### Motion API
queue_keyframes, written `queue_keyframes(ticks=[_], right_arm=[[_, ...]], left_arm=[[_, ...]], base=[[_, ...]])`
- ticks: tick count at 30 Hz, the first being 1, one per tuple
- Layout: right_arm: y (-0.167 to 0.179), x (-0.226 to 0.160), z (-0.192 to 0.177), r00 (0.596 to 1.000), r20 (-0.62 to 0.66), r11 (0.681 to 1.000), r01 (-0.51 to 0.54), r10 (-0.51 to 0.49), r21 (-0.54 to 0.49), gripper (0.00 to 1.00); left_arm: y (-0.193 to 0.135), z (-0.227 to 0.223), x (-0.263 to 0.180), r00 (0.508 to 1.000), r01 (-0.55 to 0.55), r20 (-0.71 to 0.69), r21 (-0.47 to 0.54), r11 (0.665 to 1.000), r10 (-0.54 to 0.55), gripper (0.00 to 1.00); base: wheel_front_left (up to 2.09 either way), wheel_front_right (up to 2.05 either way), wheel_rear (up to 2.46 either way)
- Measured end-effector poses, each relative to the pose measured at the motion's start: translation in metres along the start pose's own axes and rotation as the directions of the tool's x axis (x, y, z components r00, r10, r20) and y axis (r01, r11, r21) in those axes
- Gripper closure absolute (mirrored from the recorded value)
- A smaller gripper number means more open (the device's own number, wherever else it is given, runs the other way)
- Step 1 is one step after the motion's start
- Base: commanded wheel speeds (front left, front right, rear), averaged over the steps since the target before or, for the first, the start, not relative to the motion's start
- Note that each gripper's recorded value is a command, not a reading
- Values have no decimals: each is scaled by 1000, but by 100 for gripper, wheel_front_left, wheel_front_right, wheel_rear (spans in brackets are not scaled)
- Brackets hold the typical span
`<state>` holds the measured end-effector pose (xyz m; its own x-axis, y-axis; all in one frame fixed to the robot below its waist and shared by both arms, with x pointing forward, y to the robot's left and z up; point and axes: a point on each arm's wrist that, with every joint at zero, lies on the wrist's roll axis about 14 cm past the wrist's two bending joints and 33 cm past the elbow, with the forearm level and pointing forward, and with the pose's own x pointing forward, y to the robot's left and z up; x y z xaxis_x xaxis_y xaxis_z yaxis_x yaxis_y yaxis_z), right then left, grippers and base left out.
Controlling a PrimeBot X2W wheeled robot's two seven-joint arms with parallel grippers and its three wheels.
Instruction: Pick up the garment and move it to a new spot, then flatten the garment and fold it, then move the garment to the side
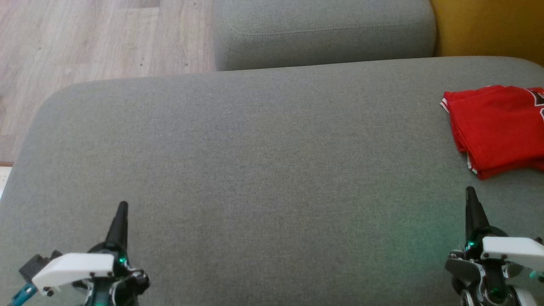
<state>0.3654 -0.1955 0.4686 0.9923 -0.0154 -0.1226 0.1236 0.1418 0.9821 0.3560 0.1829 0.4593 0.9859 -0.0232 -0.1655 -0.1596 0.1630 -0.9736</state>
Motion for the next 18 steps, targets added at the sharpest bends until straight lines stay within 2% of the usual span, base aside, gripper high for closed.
queue_keyframes(ticks=[15, 18], right_arm=[[4, 5, 9, 1000, 18, 988, -20, 17, 156, 100], [9, 7, 10, 999, 20, 986, -31, 28, 162, 100]], left_arm=[[-14, 7, 12, 998, 57, 7, -166, 985, -57, 100], [-19, 8, 15, 997, 71, 11, -169, 983, -70, 100]], base=[[0, 0, 0], [0, 0, 0]])
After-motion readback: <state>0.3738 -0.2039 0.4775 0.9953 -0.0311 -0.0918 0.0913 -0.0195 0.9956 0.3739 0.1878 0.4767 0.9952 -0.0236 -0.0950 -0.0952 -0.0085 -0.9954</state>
